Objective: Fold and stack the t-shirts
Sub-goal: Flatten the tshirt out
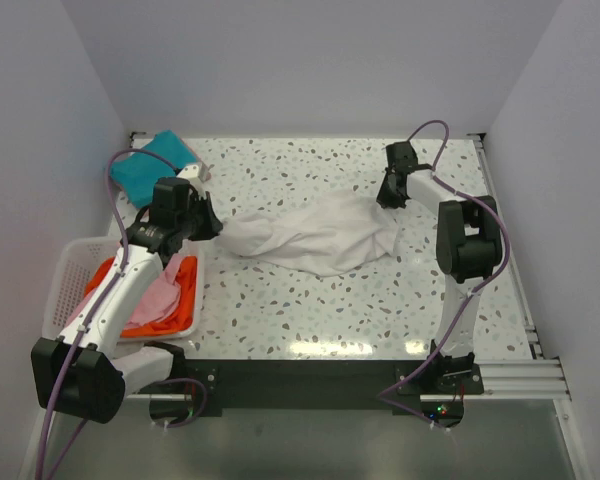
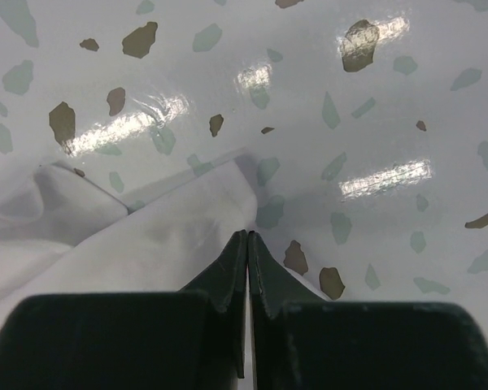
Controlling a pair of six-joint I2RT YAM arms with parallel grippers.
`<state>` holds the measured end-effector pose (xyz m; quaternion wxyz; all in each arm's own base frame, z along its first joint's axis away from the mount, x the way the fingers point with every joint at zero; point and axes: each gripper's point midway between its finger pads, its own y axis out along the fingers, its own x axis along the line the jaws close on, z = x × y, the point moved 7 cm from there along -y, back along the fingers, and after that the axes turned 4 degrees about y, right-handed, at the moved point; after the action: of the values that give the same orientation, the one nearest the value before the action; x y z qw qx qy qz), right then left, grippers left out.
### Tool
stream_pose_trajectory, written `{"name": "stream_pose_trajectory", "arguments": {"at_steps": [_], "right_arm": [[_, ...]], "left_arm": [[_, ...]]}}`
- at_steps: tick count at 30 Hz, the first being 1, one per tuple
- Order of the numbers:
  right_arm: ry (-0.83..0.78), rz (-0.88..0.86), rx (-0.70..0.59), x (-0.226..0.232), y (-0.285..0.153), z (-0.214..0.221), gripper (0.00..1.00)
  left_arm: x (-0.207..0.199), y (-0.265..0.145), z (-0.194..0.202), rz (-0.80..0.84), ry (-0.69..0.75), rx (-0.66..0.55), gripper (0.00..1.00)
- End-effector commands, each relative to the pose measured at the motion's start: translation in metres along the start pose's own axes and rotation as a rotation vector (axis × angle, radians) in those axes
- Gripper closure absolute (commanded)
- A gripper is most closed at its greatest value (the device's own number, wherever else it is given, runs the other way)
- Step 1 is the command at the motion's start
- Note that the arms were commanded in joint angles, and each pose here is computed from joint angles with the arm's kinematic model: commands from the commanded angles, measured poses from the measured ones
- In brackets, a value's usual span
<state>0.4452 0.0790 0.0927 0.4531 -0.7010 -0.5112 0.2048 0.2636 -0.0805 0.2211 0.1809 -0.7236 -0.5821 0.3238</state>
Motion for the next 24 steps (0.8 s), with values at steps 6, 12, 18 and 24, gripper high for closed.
{"name": "stream_pose_trajectory", "arguments": {"at_steps": [6,12,18,24], "right_arm": [[-0.021,-0.07,-0.01,0.002,-0.024,-0.018,1.0],[0.053,-0.123,-0.087,-0.006,-0.081,-0.065,1.0],[0.1,-0.169,-0.236,-0.014,-0.165,-0.12,1.0],[0.157,-0.294,-0.488,-0.005,-0.269,-0.162,1.0]], "left_arm": [[-0.002,0.002,-0.037,-0.004,0.028,-0.136,1.0],[-0.009,0.02,-0.102,-0.013,0.011,-0.288,1.0],[-0.013,0.024,-0.195,-0.082,0.053,-0.501,1.0],[-0.026,-0.015,-0.289,-0.06,0.04,-0.778,1.0]]}}
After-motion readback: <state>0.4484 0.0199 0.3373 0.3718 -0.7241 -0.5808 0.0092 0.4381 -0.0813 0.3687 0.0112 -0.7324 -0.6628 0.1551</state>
